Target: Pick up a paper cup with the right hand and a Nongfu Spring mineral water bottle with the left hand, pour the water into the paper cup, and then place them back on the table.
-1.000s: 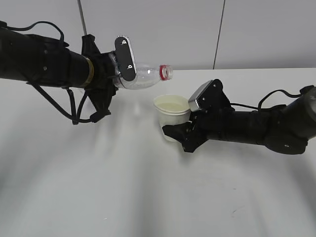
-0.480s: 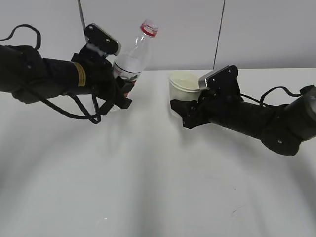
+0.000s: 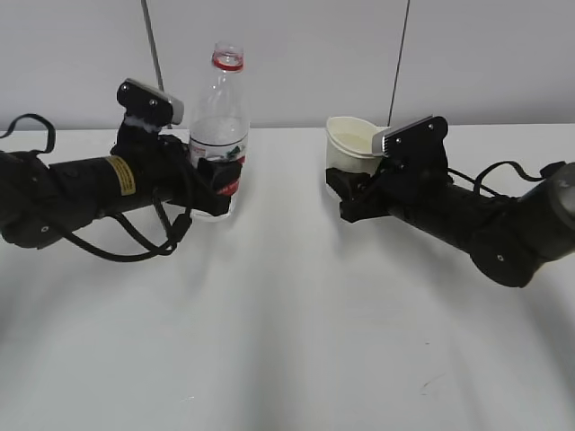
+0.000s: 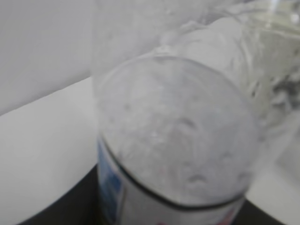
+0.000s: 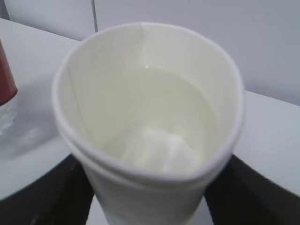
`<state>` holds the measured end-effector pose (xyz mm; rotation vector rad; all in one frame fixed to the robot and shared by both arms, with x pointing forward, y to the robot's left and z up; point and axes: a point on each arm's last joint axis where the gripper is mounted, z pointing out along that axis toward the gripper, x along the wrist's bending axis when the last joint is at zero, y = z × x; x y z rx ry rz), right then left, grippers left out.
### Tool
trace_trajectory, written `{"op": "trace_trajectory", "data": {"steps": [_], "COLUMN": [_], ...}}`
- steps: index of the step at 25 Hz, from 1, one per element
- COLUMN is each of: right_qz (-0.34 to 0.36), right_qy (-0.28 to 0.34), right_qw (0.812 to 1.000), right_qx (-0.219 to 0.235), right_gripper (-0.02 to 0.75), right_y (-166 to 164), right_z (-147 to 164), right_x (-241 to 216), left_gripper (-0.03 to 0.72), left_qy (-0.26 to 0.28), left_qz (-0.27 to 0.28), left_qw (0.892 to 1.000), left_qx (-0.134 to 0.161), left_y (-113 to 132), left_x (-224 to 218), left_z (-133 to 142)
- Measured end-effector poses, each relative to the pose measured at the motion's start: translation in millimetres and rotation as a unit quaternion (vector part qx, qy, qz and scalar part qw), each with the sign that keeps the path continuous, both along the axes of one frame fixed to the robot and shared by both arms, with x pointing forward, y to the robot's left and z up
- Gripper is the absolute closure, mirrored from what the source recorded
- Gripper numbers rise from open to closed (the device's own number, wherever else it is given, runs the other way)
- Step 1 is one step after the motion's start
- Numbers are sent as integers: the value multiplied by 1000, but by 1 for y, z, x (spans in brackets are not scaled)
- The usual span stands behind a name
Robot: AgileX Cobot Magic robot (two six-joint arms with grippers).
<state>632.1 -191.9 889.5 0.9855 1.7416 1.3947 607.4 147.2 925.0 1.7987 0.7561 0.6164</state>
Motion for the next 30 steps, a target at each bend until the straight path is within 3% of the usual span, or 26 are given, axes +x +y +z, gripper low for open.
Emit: {"op": "trace_trajectory", "data": {"steps": [11, 20, 23, 26, 30], "right_qz": [2, 8, 9, 9, 9], "right_qy": [5, 1, 0, -3, -5], "right_qw": [1000, 1000, 1000, 1000, 1000], "right_qx": [16, -2, -2, 0, 2], "right_gripper": [243, 242, 190, 101, 76], "right_y": [1, 1, 1, 1, 1], "right_z": [-39, -59, -60, -60, -60], "right_x": [-2, -4, -5, -4, -5], "left_gripper": [377, 377, 374, 299, 155], "left_qy": [-32, -30, -27, -12, 0], "left_qz": [-30, -34, -33, -27, -19], "left_qw": [996, 995, 995, 997, 998], "left_qx": [-76, -90, -90, -75, -62], "left_y": [-5, -6, -6, -5, -4], "left_x": [0, 0, 0, 0, 1], "left_z": [-32, -43, -46, -51, -54]}}
